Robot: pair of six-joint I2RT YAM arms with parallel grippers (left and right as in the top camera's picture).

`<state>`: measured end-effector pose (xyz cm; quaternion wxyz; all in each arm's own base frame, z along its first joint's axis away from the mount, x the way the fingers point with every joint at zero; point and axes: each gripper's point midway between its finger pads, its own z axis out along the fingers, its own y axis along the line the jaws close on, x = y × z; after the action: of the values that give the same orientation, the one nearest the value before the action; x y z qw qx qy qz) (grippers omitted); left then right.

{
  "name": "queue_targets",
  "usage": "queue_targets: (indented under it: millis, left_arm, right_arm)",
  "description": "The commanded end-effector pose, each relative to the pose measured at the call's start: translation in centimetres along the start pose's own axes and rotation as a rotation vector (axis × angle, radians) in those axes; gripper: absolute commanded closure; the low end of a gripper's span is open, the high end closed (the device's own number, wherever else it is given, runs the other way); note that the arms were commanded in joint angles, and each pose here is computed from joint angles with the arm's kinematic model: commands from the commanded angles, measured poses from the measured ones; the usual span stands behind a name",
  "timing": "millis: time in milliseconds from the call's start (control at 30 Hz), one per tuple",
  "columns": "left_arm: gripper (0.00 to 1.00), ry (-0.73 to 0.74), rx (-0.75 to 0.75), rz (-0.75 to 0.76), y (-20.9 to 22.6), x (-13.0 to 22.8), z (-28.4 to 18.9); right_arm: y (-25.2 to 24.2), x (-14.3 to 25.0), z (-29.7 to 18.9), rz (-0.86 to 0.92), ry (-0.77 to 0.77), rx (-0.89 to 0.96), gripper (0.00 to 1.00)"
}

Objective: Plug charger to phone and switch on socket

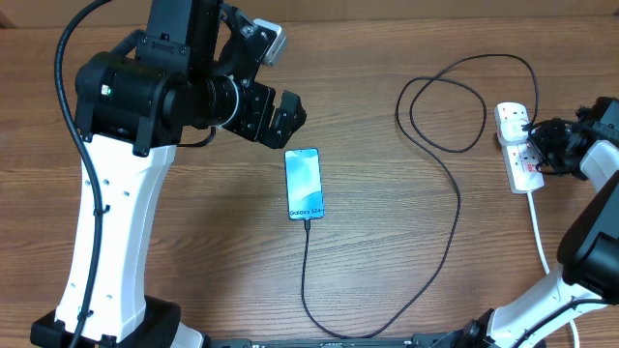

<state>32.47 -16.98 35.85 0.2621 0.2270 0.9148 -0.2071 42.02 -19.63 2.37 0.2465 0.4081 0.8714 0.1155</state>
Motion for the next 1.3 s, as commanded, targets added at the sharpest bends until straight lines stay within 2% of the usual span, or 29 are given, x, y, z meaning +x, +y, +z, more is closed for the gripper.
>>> queue_targets:
  millis: [0,500,700,1000,1267]
  left_arm:
    - [0.0,0.0,-0.003,0.028,0.0,-0.2,0.2]
    - [0.0,0.0,-0.003,0.028,0.0,-0.2,0.2]
    - [0.0,0.0,-0.003,0.028,0.0,-0.2,0.2]
    - [0.01,0.0,-0.003,0.028,0.0,-0.2,0.2]
    - [0.01,0.0,-0.003,0.028,0.0,-0.2,0.2]
  right_arm:
    - [0.3,1.2,0.8,0.004,0.046,-0.002,0.96]
    - [0.7,3.7,1.2,0.008,0.139,-0.005,0.96]
    - [1.4,7.3,3.4,0.004,0.26,-0.022,0.96]
    - [1.7,10.1,3.0,0.0,0.356,0.01,0.96]
    - [3.0,11.8,2.3,0.025,0.443,-0.067,0.96]
